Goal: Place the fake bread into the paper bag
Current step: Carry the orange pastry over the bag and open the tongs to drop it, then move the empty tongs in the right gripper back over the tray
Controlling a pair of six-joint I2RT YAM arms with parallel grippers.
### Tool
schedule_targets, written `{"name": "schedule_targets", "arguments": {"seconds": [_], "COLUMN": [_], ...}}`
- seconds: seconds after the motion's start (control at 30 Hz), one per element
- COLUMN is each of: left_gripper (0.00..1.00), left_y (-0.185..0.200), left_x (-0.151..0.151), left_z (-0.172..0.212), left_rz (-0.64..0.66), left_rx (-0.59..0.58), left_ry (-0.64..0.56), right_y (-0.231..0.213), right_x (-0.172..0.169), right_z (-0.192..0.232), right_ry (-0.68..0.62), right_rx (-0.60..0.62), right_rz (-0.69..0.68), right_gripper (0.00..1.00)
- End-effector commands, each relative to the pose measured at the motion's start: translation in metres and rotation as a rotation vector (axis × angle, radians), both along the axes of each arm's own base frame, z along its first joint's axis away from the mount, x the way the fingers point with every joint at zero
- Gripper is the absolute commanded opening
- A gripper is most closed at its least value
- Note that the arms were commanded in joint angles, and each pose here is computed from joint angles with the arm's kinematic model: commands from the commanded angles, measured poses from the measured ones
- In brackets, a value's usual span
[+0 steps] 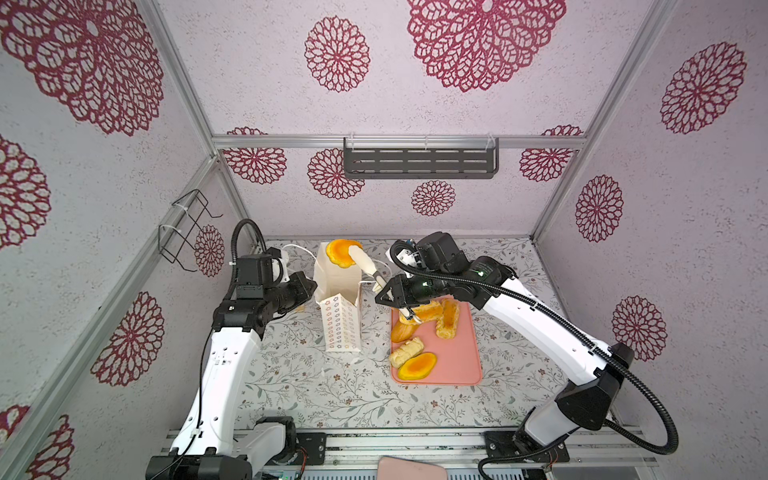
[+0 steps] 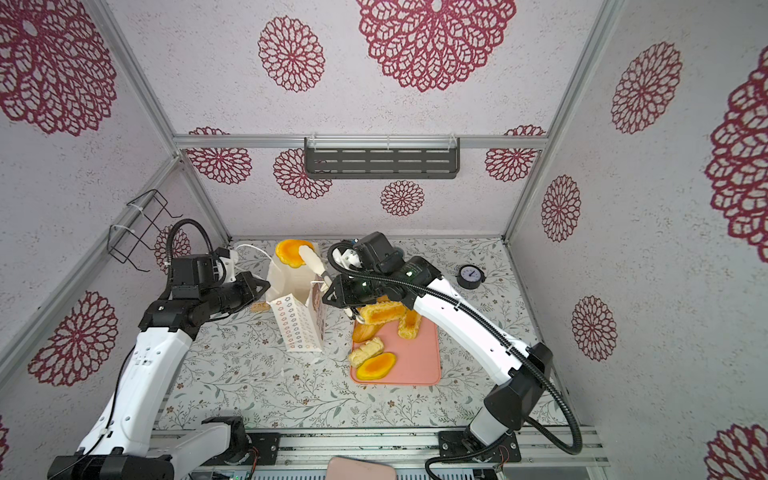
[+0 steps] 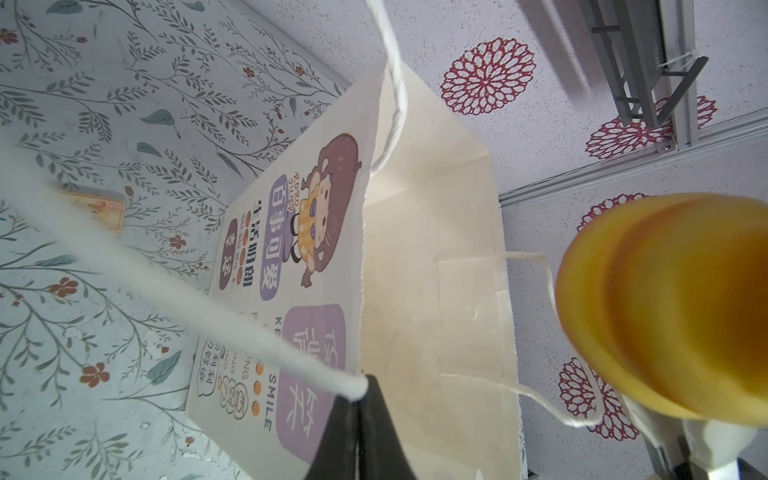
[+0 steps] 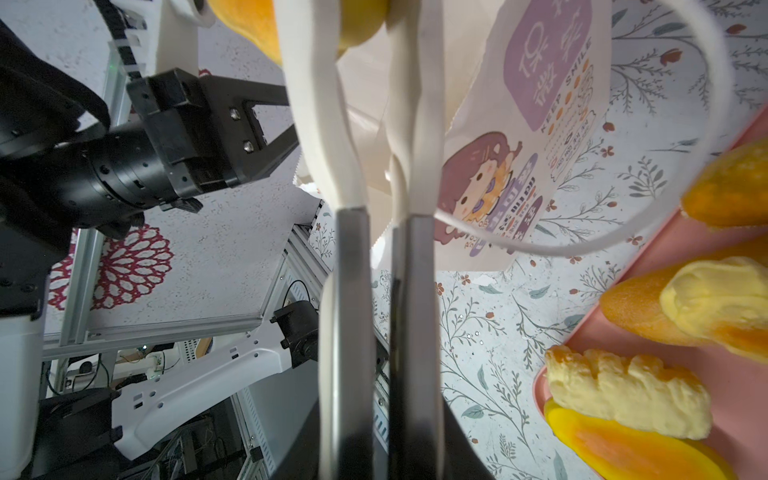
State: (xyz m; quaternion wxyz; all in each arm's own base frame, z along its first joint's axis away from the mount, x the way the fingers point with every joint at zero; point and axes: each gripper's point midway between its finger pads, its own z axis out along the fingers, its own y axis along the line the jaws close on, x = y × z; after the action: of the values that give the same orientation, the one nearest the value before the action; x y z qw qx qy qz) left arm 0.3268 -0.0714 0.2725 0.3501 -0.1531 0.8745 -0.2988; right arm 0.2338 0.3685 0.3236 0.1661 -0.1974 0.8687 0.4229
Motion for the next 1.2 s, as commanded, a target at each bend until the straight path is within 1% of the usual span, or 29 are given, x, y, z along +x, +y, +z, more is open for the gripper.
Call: {"name": "schedule_targets", "arguments": {"seconds": [0.0, 0.2, 0.5, 0.63, 0.7, 0.73, 0.87, 1.03, 1.17], "left_gripper": [0.06, 0.06, 0.06, 0.09, 0.14, 0.18, 0.4, 0.54, 0.59], "left_y": [-0.003, -0.002, -0.001, -0.001, 0.0, 0.0, 0.001, 0.001, 0.001], "left_x": [0.003, 0.003, 0.002, 0.003, 0.003, 0.003, 0.003, 0.002, 0.001], "left_z": [0.0, -0.002, -0.004, -0.005, -0.006, -0.005, -0.004, -0.002, -0.001], "left_rz": [-0.012, -0.009, -0.008, -0.006, -0.004, -0.003, 0.004, 0.005, 0.001], "left_rx": [0.0, 0.002, 0.009, 0.012, 0.013, 0.013, 0.014, 0.02, 0.025], "left_ry": [-0.017, -0.015, -0.011, -0.009, -0.005, -0.005, -0.01, -0.02, -0.025], "right_y": [0.003, 0.004, 0.004, 0.0, -0.003, -0.006, -0.018, -0.038, -0.06], "right_x": [0.002, 0.002, 0.004, 0.004, 0.003, 0.003, 0.005, 0.01, 0.015], "right_z": [0.024, 0.023, 0.026, 0.033, 0.038, 0.041, 0.048, 0.052, 0.051], "right_ry": [-0.082, -0.083, -0.093, -0.109, -0.126, -0.132, -0.146, -0.154, -0.149], "right_rx": [0.043, 0.043, 0.051, 0.054, 0.057, 0.059, 0.057, 0.045, 0.043], "right_rz": [0.018, 0.021, 0.013, 0.001, -0.008, -0.013, -0.041, -0.091, -0.149], "right_gripper": [0.34, 0.38, 0.37, 0.36, 0.36, 0.36, 0.36, 0.36, 0.36]}}
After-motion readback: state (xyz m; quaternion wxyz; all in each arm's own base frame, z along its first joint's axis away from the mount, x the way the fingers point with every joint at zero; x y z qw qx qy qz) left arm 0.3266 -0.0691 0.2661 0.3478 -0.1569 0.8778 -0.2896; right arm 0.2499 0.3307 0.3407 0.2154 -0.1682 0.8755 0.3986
